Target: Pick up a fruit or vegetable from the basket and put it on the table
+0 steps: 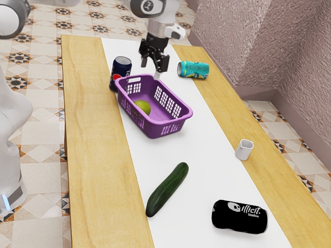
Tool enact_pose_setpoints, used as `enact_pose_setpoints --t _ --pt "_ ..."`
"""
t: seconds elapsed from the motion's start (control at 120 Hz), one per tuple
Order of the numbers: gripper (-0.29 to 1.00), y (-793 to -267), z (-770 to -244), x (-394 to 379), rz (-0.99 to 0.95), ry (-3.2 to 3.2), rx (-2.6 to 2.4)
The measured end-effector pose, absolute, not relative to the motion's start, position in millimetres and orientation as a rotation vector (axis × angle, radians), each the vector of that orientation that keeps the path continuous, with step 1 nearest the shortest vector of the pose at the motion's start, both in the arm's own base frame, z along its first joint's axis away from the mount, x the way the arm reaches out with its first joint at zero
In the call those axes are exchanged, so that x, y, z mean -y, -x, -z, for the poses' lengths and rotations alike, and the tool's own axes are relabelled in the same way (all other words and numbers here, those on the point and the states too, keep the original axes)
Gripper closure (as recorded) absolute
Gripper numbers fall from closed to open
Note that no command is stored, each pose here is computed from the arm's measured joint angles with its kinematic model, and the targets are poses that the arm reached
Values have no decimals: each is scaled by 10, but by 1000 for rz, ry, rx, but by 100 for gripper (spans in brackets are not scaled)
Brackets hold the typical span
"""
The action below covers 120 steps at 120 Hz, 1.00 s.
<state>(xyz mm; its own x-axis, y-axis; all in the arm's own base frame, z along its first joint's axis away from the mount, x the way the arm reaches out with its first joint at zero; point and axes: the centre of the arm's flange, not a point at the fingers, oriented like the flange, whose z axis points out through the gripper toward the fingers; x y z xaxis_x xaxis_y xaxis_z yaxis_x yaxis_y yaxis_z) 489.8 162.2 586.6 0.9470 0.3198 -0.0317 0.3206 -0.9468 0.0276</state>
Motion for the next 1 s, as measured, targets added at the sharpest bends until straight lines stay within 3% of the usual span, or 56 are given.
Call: enact_pose_setpoints --t 0.242,0.408,1.0 --pt "0 -4748 -5570 -1589 131 -3023 -692" --pt "0 -4547 -5629 -1323 94 -3007 -692" --pt "0 -4827 -5400 -1096 85 -3021 -983"
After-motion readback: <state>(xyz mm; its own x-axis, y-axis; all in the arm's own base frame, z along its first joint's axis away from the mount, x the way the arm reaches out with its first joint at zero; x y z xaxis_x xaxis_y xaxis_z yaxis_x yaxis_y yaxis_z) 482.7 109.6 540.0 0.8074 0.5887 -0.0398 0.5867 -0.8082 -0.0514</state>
